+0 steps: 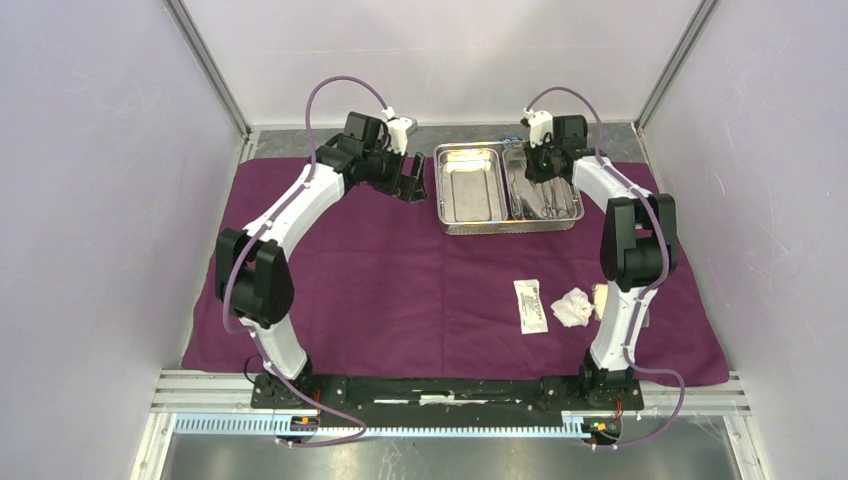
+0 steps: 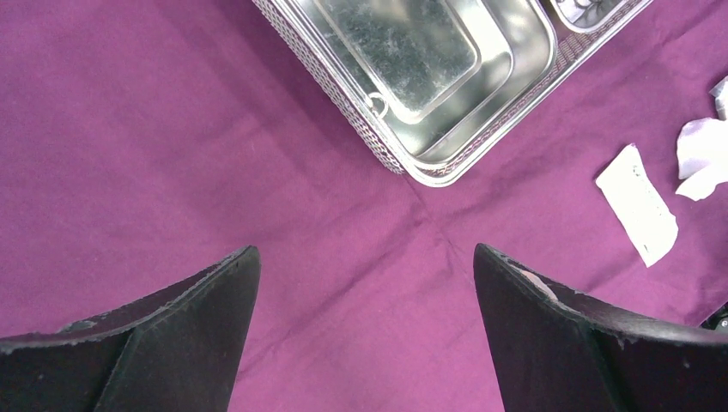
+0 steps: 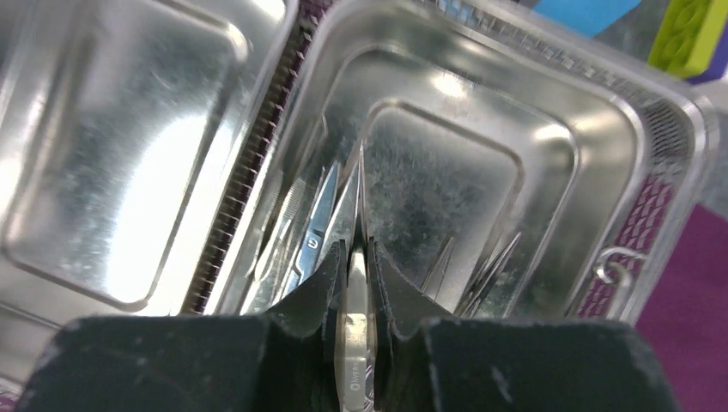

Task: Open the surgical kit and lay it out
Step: Pick up the medical item from the container, then adjust the medical item.

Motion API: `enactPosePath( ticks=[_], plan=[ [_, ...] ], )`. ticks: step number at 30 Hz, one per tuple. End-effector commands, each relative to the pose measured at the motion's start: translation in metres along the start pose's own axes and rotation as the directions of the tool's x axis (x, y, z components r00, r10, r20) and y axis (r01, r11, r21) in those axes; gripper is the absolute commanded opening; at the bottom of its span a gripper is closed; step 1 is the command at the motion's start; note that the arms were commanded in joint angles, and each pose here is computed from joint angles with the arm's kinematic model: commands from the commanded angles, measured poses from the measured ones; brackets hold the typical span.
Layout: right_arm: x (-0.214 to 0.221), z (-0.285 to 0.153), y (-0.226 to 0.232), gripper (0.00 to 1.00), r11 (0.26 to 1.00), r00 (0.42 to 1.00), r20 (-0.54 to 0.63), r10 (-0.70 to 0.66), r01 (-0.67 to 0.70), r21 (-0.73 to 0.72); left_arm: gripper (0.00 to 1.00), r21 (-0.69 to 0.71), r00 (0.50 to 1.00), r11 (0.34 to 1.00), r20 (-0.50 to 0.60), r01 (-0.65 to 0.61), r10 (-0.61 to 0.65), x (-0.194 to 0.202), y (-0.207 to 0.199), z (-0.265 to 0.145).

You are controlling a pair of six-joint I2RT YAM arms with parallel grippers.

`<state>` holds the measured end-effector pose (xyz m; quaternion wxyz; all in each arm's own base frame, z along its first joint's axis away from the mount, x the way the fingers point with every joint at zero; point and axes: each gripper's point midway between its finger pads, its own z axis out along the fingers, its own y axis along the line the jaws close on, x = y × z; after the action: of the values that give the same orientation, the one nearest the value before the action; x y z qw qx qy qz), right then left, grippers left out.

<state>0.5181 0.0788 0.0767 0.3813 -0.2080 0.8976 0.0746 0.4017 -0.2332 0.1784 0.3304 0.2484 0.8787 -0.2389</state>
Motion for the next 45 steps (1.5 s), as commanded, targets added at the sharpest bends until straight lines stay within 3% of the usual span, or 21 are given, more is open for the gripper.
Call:
enactPosePath(
  ticks=[1,7,11,15,22,28,35,45],
  plan=[
    [-0.086,-0.047,0.003,0.09,1.0,0.974,0.226,-0.019,0.022,-0.011,1.0,0.038,0.998,0.999,0.067,-0.01,0.007,-0.028,-0.006,-0.002],
    [-0.112,-0.065,0.02,0.08,0.995,0.953,0.302,0.013,0.019,-0.102,1.0,0.114,0.995,0.993,0.095,-0.01,-0.001,-0.043,-0.018,0.001],
    [-0.126,-0.082,0.051,0.08,0.966,0.925,0.376,0.05,0.051,-0.252,1.0,0.206,0.989,0.978,0.145,-0.018,-0.012,-0.058,-0.035,-0.002],
    [-0.134,-0.111,0.096,0.08,0.879,0.88,0.453,0.143,0.098,-0.467,1.0,0.357,0.979,0.933,0.201,-0.04,-0.035,-0.072,-0.064,-0.013],
    [-0.119,-0.158,0.166,0.06,0.705,0.834,0.492,0.249,0.192,-0.682,0.96,0.54,0.968,0.84,0.237,-0.055,-0.089,-0.081,-0.101,-0.038],
    [-0.103,-0.201,0.217,0.05,0.563,0.799,0.53,0.284,0.308,-0.767,0.93,0.604,0.955,0.789,0.284,-0.112,-0.081,-0.082,-0.12,-0.064],
    [-0.091,-0.239,0.248,0.05,0.455,0.767,0.558,0.318,0.393,-0.799,0.89,0.635,0.941,0.748,0.337,-0.193,-0.043,-0.067,-0.135,-0.09],
    [-0.084,-0.246,0.266,0.05,0.442,0.767,0.551,0.328,0.391,-0.807,0.77,0.643,0.908,0.735,0.409,-0.215,-0.092,-0.067,-0.145,-0.108]
  ],
)
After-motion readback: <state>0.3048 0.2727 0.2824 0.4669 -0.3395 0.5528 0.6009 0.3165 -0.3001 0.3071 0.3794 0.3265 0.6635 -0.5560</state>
